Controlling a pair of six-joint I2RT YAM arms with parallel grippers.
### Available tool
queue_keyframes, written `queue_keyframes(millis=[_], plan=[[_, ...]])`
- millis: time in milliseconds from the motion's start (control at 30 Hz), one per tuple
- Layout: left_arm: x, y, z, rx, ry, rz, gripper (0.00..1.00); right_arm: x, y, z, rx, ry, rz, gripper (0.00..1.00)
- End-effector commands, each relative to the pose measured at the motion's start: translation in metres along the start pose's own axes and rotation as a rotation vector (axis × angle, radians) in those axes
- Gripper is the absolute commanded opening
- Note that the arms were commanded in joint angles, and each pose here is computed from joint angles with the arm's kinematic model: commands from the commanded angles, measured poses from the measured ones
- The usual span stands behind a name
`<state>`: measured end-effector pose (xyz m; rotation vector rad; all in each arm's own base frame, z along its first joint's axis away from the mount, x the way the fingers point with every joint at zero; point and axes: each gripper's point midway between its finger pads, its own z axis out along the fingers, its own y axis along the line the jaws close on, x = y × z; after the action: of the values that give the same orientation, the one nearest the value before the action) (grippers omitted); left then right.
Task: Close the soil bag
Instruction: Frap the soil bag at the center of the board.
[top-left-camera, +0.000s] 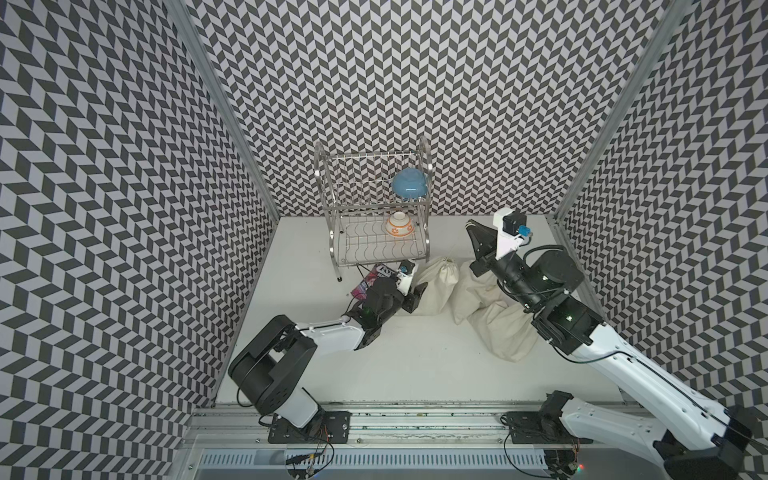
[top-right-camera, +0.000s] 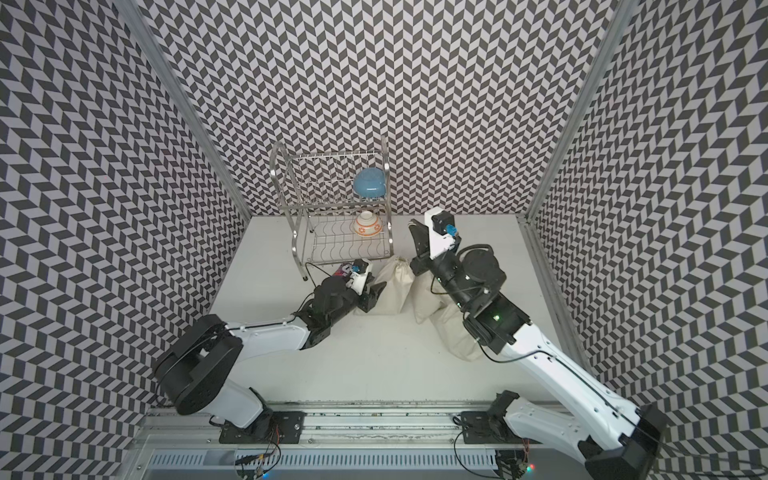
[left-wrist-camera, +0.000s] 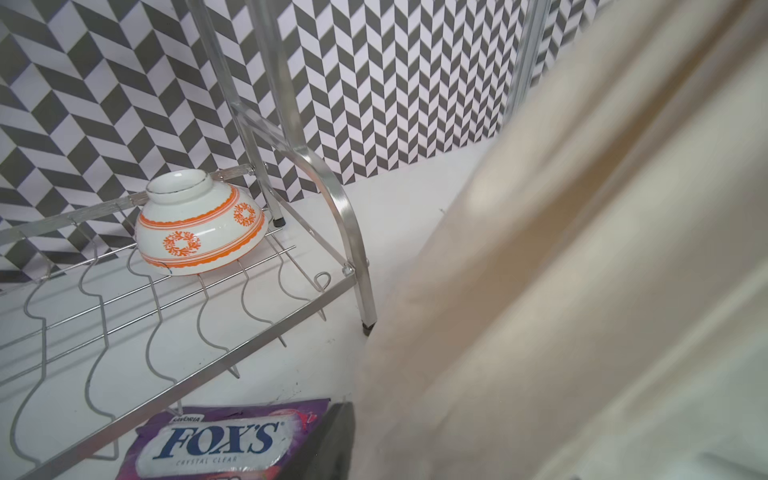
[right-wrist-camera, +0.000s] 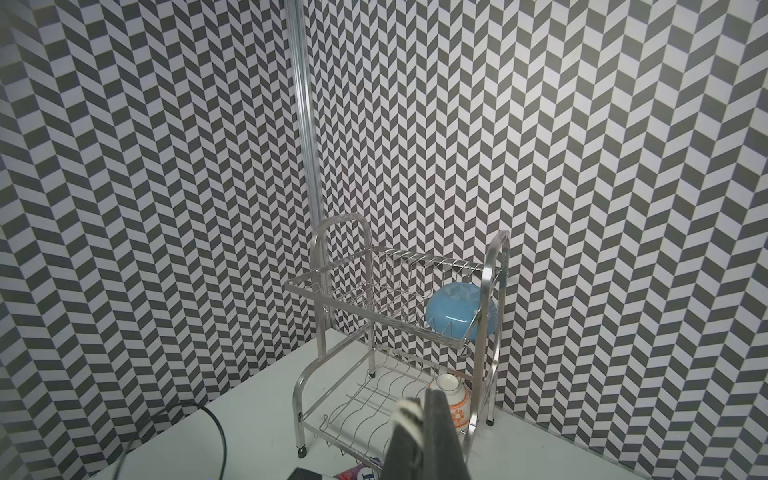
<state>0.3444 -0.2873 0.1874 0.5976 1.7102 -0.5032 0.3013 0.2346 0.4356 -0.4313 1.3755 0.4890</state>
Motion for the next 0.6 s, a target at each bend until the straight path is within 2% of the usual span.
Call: queue_keyframes(millis=[0,67,167,267,400,567], plan=[[-0.072,-0.013,-0.023,0.064,-0.152,0.057,0.70,-0.009,0.011,0.009,-0.054,-0.048,-0.023,0.00],[-0.100,-0.021,-0.035,0.104,-0.210,0.072,0.75,-0.005,0.014,0.015,-0.070,-0.030,-0.031,0.00],[-0.139,-0.043,-0.049,0.225,-0.293,0.086,0.77,-0.004,0.017,0.020,-0.086,-0.022,-0.039,0.00],[-0.164,-0.064,-0.049,0.333,-0.315,0.111,0.77,-0.006,0.021,0.022,-0.107,-0.023,-0.035,0.00],[-0.181,-0.075,-0.038,0.370,-0.304,0.138,0.70,-0.020,0.025,0.019,-0.133,-0.049,-0.028,0.00],[-0.186,-0.078,-0.022,0.373,-0.270,0.146,0.56,-0.033,0.028,0.014,-0.156,-0.064,-0.032,0.00]])
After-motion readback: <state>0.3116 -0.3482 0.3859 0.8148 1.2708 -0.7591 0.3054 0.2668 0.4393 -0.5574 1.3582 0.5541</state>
